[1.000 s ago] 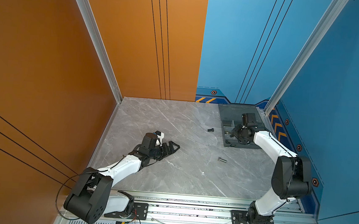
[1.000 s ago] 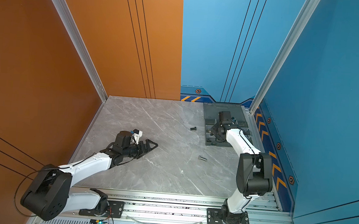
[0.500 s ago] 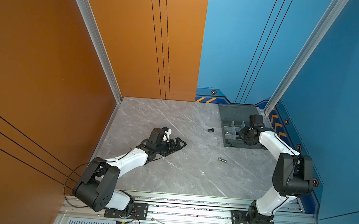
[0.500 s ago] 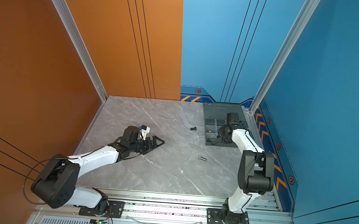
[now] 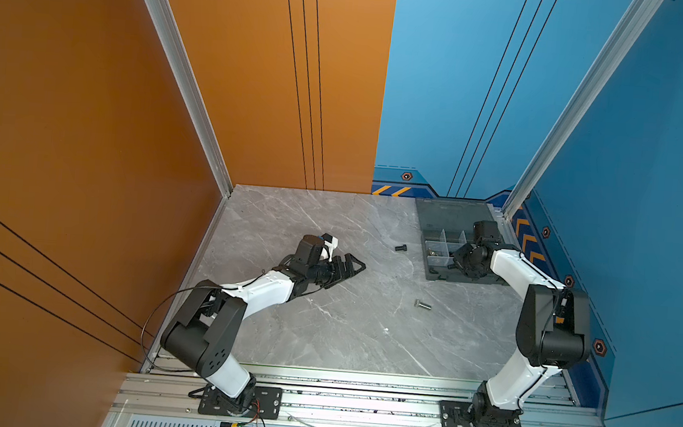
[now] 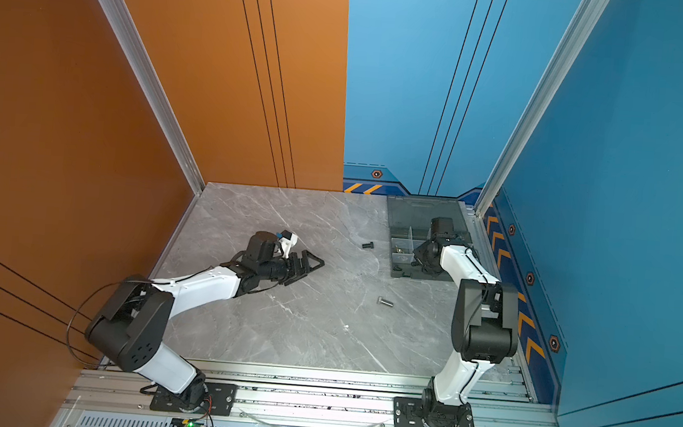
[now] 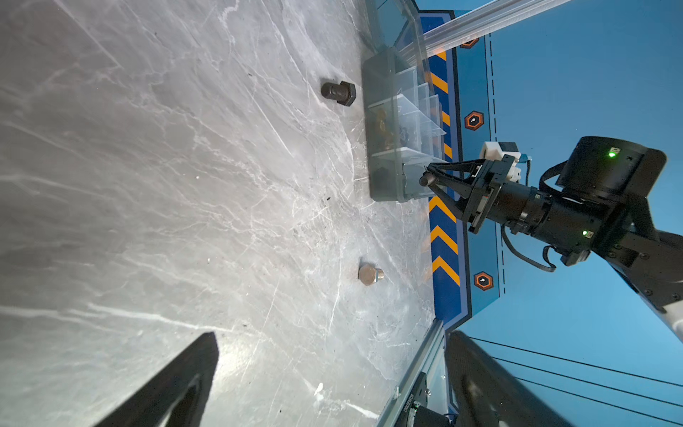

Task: Sort the screws and nuts into containers
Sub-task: 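Lift the bolt over the box with the right gripper while the left arm shifts forward, then open the right gripper to drop the bolt into a compartment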

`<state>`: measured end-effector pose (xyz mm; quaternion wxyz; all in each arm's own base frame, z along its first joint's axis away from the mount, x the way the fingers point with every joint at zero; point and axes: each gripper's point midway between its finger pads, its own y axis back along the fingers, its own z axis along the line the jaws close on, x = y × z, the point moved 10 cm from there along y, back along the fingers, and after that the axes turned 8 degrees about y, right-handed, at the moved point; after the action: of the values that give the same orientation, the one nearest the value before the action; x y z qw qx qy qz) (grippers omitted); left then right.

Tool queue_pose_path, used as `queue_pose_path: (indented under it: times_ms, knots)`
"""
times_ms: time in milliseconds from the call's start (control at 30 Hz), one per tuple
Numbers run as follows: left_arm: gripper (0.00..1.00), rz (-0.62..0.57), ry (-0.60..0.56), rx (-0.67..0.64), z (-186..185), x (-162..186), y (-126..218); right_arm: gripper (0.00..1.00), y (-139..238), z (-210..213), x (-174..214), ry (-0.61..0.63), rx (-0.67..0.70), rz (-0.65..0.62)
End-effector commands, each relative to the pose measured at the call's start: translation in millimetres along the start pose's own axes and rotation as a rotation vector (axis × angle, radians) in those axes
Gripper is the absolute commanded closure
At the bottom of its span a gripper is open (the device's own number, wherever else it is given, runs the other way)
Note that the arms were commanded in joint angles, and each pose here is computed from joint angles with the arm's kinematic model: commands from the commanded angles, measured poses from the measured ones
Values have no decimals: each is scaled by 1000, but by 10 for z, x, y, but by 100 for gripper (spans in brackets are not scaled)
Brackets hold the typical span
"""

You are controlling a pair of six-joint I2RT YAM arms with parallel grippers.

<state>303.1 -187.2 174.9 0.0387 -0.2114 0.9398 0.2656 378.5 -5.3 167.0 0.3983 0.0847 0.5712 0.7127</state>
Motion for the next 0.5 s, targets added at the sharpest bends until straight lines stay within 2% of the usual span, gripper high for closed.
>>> queue_pose_path:
  times_ms: [0, 200, 333, 467]
  knots:
    - [2, 24, -31, 71, -165, -65, -90, 66, -21, -9, -30, 16, -1, 0]
    - [2, 45, -34, 112, -274, -169, -243, 56, 52, 1, -54, 28, -6, -9]
    - [2, 61, -46, 137, -368, -219, -351, 55, 104, 28, -61, 46, -31, -7]
    - [2, 77, -51, 174, -464, -253, -449, 54, 221, 102, -57, 81, -121, -36]
